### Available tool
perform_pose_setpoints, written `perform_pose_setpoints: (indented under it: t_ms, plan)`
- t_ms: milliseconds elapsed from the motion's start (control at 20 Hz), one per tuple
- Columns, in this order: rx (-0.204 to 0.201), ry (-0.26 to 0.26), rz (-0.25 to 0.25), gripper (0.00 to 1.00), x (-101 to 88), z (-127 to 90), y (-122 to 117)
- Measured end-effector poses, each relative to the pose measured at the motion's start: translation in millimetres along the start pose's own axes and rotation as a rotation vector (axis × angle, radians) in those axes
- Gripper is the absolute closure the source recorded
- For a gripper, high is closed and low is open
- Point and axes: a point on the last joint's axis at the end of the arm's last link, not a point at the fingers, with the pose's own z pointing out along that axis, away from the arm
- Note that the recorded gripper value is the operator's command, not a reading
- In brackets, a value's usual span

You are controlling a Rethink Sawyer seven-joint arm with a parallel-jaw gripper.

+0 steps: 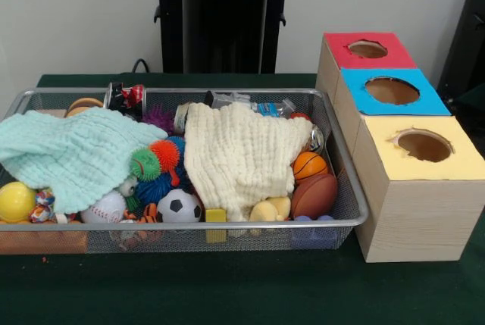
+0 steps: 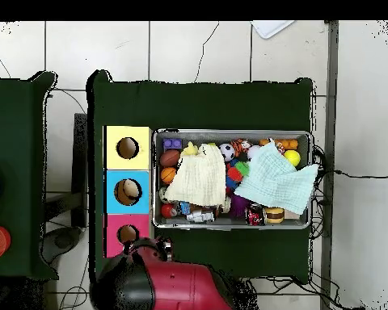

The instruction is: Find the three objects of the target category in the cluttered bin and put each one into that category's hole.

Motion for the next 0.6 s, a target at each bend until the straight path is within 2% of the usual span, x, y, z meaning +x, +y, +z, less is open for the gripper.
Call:
perform_pose_setpoints:
  t_ms: [100, 300, 450, 550, 600]
  plan:
    - [0.004, -0.010, 0.023, 0.00, -2.7, 7, -13]
    - [0.027, -0.052, 0.080, 0.00, -7.5, 36, -57]
    - [0.045, -0.068, 0.096, 0.00, -2.3, 62, -91]
    - [0.047, -0.066, 0.094, 0.00, 0.9, 70, -99]
    - [0.047, -0.060, 0.088, 0.00, 6.6, 82, -110]
